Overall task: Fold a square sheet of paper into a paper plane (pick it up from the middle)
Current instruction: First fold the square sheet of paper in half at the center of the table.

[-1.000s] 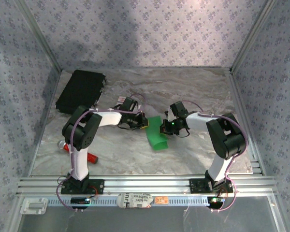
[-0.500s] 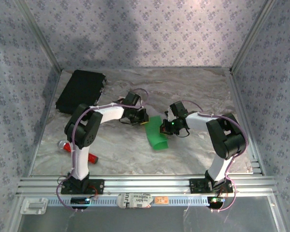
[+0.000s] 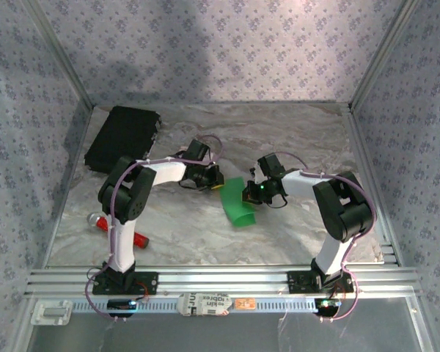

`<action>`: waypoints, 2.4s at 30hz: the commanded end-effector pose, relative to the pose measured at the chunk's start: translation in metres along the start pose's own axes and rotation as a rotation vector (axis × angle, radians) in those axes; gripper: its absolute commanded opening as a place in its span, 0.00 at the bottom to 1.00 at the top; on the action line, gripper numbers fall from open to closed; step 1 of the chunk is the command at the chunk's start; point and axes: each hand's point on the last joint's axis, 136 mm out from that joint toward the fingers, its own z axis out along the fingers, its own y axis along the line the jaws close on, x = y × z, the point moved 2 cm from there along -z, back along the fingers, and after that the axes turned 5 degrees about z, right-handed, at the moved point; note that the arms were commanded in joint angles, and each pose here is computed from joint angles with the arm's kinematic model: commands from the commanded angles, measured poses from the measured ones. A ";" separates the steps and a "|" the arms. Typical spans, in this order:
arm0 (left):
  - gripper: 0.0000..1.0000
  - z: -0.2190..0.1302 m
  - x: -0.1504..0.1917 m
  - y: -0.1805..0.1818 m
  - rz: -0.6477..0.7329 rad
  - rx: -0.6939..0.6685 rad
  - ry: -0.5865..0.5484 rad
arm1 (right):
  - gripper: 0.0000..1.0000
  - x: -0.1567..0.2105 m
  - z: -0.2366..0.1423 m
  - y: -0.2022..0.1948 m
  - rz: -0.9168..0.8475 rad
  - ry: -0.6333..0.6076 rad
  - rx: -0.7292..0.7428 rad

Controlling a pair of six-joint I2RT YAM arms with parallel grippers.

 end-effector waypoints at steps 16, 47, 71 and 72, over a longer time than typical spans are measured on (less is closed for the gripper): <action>0.11 -0.032 -0.049 0.015 0.024 -0.097 -0.159 | 0.00 0.027 0.010 -0.062 0.100 0.049 0.250; 0.13 0.003 0.096 -0.036 -0.051 0.109 0.114 | 0.00 0.013 0.006 -0.056 0.132 -0.016 0.234; 0.06 -0.014 0.094 -0.066 -0.048 0.161 0.078 | 0.00 0.015 0.004 -0.060 0.129 -0.015 0.250; 0.05 -0.012 0.096 -0.064 -0.051 0.153 0.084 | 0.00 0.015 0.004 -0.060 0.131 -0.014 0.250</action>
